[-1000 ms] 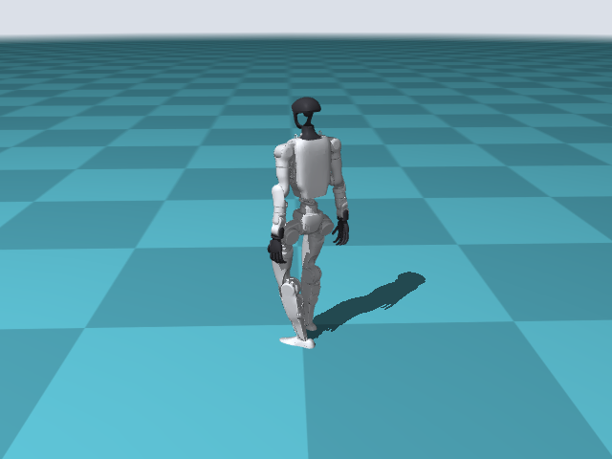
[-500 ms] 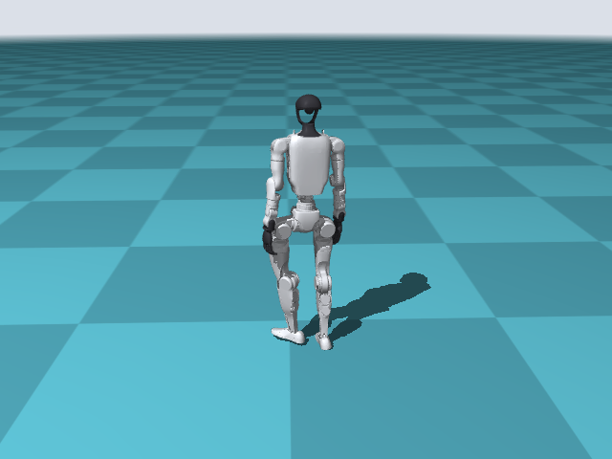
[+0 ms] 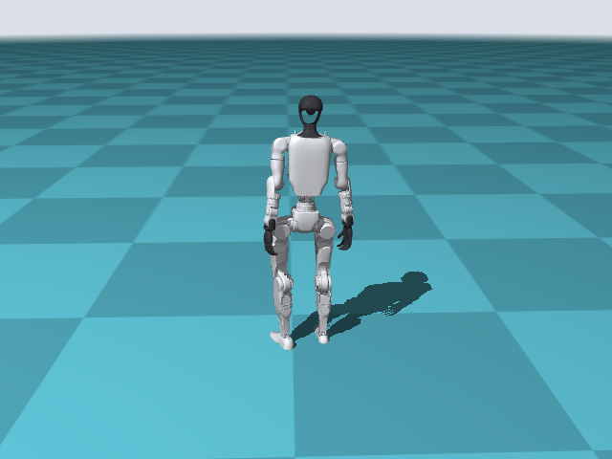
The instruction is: In place motions
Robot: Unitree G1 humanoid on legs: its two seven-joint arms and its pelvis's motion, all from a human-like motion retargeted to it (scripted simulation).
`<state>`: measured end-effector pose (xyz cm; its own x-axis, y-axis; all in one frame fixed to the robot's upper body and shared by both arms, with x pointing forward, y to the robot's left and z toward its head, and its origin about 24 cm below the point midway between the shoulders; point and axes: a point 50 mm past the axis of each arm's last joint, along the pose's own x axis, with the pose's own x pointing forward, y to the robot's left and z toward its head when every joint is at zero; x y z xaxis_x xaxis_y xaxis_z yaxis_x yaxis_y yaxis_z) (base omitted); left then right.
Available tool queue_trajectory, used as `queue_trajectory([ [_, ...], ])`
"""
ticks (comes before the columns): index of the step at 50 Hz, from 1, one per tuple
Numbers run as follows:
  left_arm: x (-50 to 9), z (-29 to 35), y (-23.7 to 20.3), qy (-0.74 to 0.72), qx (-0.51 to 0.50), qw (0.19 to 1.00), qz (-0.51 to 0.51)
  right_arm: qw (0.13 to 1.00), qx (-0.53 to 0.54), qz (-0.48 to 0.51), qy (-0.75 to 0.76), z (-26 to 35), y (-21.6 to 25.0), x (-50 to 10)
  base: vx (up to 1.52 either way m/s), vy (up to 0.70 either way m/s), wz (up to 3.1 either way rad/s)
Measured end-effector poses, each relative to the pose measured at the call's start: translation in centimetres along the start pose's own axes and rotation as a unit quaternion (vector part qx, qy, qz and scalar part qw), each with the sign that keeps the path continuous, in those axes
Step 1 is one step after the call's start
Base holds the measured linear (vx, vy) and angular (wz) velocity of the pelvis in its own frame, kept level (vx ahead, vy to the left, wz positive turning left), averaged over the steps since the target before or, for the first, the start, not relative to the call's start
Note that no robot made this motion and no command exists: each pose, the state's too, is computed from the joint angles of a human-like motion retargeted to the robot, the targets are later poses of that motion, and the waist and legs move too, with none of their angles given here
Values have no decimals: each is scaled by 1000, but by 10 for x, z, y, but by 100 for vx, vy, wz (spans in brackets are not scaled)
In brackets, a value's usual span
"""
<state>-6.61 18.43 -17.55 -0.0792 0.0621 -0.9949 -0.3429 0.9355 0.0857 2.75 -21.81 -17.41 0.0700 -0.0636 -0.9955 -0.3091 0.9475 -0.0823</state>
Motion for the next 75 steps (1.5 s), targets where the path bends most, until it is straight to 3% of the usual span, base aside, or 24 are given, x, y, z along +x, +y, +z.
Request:
queue_trajectory([
  [8,0,7,1,-17,5,1000,2,995,98,12,-17,0,9,1,1,12,-53],
  [18,1,31,2,-50,2,999,-1,994,48,39,-88,42,20,2,-8,2,-13],
  [75,0,15,4,-18,2,1000,4,996,37,39,-66,24,19,2,2,-3,1],
])
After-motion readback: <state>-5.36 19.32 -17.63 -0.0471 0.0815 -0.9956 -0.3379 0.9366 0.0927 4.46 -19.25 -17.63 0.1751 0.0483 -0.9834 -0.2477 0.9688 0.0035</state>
